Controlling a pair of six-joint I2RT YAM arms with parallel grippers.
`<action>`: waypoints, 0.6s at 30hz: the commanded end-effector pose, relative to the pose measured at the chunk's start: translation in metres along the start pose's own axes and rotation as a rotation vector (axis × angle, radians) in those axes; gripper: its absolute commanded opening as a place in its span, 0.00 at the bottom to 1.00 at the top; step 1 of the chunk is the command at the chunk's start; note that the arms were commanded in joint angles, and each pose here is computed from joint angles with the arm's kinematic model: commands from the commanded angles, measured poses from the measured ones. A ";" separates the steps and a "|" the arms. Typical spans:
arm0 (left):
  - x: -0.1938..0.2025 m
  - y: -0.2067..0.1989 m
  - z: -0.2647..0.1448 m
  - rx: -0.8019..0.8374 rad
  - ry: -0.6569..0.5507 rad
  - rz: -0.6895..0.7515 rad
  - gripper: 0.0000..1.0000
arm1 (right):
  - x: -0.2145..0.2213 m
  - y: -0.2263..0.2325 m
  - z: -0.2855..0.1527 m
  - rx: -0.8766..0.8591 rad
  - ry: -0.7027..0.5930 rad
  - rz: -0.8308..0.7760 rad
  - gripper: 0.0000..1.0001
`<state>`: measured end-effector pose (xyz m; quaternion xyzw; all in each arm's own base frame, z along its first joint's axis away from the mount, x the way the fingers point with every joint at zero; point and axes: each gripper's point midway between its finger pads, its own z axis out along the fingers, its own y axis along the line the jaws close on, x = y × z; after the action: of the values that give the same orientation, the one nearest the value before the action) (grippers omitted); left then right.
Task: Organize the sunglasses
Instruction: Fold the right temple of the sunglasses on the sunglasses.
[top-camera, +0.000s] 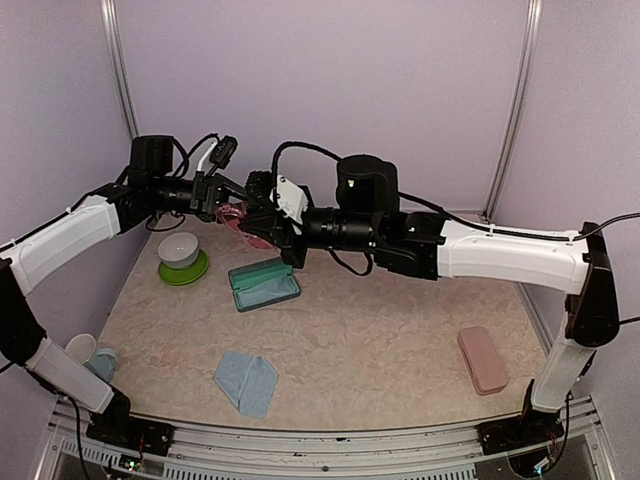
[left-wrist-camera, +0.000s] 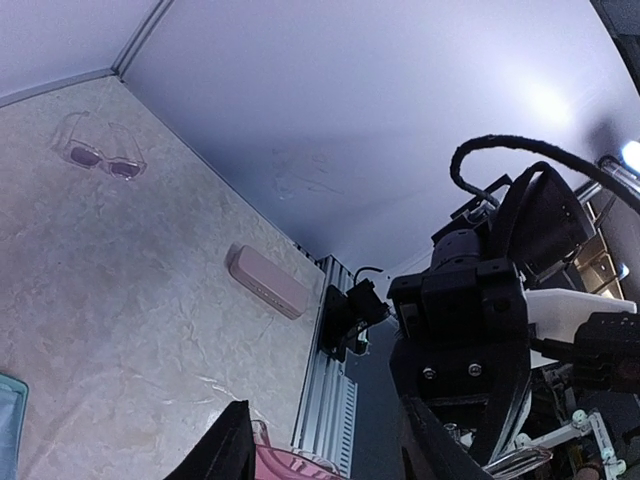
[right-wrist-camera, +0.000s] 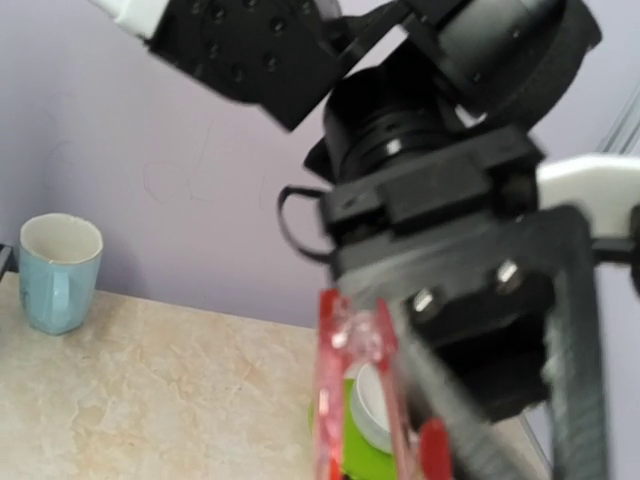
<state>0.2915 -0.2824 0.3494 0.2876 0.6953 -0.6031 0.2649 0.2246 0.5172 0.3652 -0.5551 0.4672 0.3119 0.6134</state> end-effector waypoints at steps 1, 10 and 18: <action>-0.036 -0.013 -0.012 -0.049 -0.095 0.061 0.49 | -0.019 0.003 -0.017 -0.035 -0.048 -0.023 0.00; -0.069 0.021 -0.057 -0.271 -0.263 0.034 0.54 | 0.028 0.015 -0.014 -0.026 0.116 -0.079 0.00; -0.056 0.059 -0.104 -0.488 -0.353 -0.039 0.59 | 0.098 0.006 0.007 0.045 0.373 -0.212 0.00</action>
<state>0.3687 -0.1983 0.3777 0.1316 0.7469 -0.5000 0.4182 0.2380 0.5079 0.3089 -0.6083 0.4983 0.2069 0.5821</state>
